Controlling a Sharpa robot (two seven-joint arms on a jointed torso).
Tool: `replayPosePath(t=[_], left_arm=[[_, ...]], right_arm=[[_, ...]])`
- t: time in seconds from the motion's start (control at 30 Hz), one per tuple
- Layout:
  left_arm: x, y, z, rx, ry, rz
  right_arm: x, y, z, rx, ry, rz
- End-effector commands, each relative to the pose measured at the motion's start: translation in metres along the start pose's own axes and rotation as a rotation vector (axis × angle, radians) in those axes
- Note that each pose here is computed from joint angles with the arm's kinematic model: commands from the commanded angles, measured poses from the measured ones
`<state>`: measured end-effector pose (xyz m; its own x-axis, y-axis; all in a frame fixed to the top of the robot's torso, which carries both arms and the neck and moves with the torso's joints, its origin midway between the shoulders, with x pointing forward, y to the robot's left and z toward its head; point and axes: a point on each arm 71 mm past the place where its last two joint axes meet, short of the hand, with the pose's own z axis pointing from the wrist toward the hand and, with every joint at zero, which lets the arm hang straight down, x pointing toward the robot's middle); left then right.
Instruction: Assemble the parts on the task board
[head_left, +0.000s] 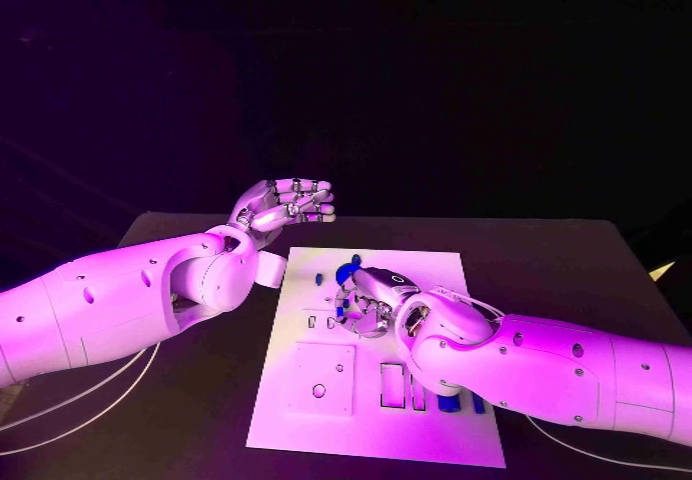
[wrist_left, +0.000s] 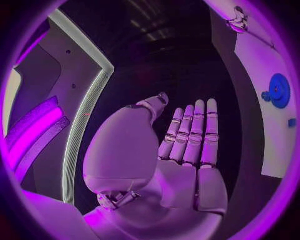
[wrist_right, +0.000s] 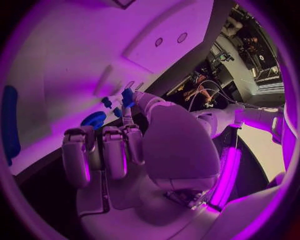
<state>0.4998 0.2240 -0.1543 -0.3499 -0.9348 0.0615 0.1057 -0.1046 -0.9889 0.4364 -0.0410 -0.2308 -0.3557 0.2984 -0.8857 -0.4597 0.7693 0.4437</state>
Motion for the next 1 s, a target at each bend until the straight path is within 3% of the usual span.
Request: replayPosePath(t=[0.03,0.53,1.0], left_arm=[[0.0019,-0.0010,0.0003,0.009,0.008,-0.001],[0.0034,-0.0010,0.0009,0.009,0.012,-0.003],[0.0030,-0.0013,0.0004,0.009,0.014,-0.003]], right_arm=[[0.0028,0.0014,0.0003,-0.016,0.014,-0.047],[0.0088,0.0027,0.0016,-0.003,0.057,-0.077],[0.0114,0.0022,0.0026,0.008,0.065,-0.090]])
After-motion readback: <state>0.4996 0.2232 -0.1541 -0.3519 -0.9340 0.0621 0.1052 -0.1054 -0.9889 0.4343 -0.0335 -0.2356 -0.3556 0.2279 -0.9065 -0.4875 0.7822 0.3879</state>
